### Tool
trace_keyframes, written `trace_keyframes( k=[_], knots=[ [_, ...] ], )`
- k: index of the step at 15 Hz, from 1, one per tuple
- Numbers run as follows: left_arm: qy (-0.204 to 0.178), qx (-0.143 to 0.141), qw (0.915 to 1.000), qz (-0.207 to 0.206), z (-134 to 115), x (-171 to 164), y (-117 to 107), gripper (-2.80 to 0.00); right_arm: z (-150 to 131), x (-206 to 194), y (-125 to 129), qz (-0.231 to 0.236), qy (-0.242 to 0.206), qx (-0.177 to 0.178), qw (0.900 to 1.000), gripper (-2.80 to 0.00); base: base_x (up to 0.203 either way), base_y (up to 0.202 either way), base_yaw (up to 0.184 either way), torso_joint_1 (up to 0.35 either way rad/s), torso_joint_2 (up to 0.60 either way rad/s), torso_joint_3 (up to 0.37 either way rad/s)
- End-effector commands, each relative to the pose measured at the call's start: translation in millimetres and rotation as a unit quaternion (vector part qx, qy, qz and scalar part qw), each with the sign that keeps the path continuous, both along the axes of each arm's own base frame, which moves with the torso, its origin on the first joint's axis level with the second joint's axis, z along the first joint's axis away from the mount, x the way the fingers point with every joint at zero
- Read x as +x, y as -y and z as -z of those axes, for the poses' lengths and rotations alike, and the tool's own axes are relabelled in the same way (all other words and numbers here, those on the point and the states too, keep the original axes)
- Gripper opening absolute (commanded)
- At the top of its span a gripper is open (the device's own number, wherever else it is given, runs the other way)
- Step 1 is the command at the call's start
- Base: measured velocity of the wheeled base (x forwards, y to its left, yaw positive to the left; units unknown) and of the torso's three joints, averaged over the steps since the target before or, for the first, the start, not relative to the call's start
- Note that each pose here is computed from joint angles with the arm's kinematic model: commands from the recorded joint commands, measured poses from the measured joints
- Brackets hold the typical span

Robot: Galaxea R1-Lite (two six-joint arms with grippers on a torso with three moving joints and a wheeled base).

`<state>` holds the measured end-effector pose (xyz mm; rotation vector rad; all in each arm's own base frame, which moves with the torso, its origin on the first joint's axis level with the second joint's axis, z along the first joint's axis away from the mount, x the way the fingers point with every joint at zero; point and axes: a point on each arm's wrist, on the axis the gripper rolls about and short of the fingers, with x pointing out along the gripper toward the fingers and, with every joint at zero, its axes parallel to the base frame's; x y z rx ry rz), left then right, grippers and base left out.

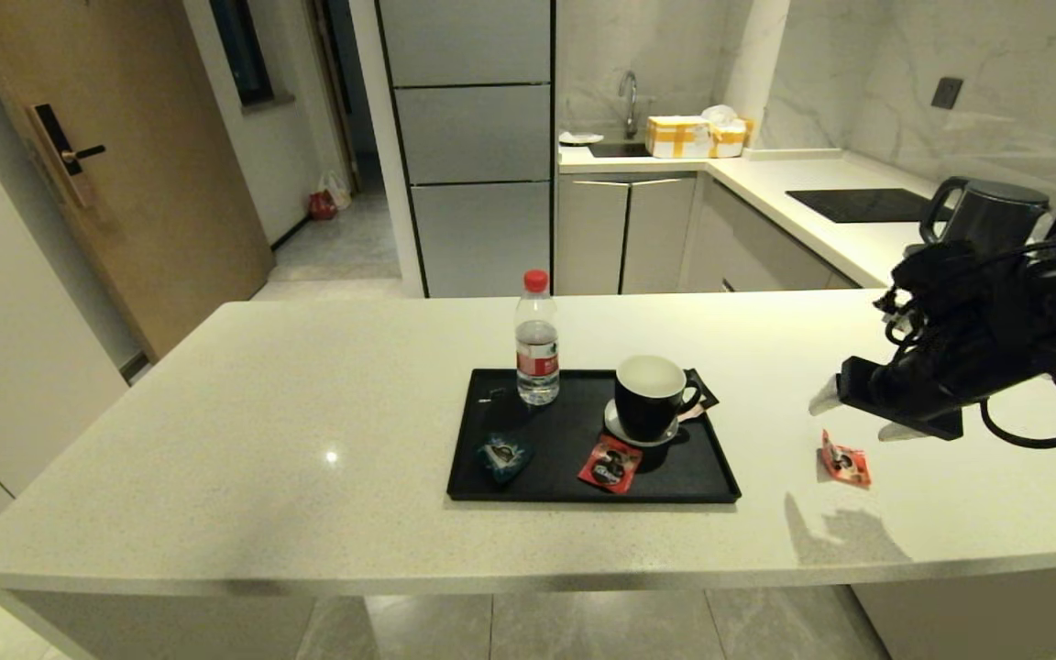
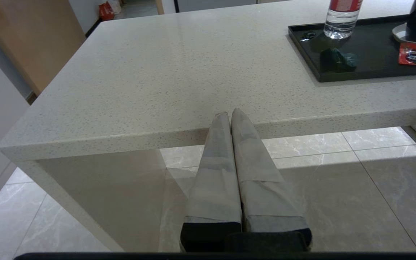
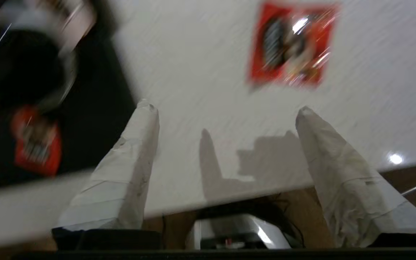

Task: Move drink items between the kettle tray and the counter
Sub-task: Pick up the tea cup

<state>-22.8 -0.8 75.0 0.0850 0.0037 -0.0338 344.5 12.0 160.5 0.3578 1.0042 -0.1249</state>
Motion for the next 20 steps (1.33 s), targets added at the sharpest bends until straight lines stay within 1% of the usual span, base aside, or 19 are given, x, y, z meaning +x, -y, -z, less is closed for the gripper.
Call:
trace_keyframes(
  k=[1,2,5,6,7,8,12,15,18,19,20],
  knots=[
    [0.000,0.000,1.0000,0.000,0.0,0.0,0.0,-2.80,-27.9,-36.3,-23.6,-0.046,0.028,0.011,0.998,0.00,0.000,0.000,0.000,0.000,0.00,0.000],
    [0.000,0.000,1.0000,0.000,0.0,0.0,0.0,-2.80,-22.9,-52.8,-46.2,-0.090,0.013,0.017,0.996,0.00,0.000,0.000,0.000,0.000,0.00,0.000],
    [0.000,0.000,1.0000,0.000,0.0,0.0,0.0,-2.80,-12.1,-79.9,-88.9,-0.168,-0.008,0.023,0.985,0.00,0.000,0.000,0.000,0.000,0.00,0.000],
    [0.000,0.000,1.0000,0.000,0.0,0.0,0.0,-2.80,-4.2,-85.2,-100.3,-0.189,-0.008,0.025,0.982,0.00,0.000,0.000,0.000,0.000,0.00,0.000],
    [0.000,0.000,1.0000,0.000,0.0,0.0,0.0,-2.80,2.9,-86.4,-107.6,-0.200,0.005,0.028,0.979,-0.42,0.000,0.000,0.000,0.000,0.00,0.000],
    [0.000,0.000,1.0000,0.000,0.0,0.0,0.0,-2.80,9.8,-86.2,-113.6,-0.209,0.018,0.031,0.977,-2.80,0.000,0.000,0.000,0.000,0.00,0.000],
    [0.000,0.000,1.0000,0.000,0.0,0.0,0.0,-2.80,35.5,-75.3,-126.5,-0.221,0.023,0.029,0.974,-2.80,0.000,0.000,0.000,0.000,0.00,0.000],
    [0.000,0.000,1.0000,0.000,0.0,0.0,0.0,-2.80,54.6,-55.5,-135.9,-0.216,0.107,0.032,0.970,-2.80,0.000,0.000,0.000,0.000,0.00,0.000],
    [0.000,0.000,1.0000,0.001,0.0,0.0,0.0,-2.80,86.0,-35.5,-144.3,-0.215,0.170,0.014,0.962,-2.80,0.000,0.000,0.000,0.000,0.00,0.000],
    [0.000,0.000,1.0000,0.000,0.0,0.0,0.0,-2.80,94.4,-30.4,-146.1,-0.216,0.187,0.006,0.958,-2.80,0.000,0.000,0.000,0.000,0.00,0.000],
    [0.000,0.000,1.0000,0.000,0.0,0.0,0.0,-2.80,104.8,-25.9,-147.7,-0.216,0.196,-0.008,0.956,-2.80,0.000,0.000,0.000,0.000,0.00,0.000]
  ],
)
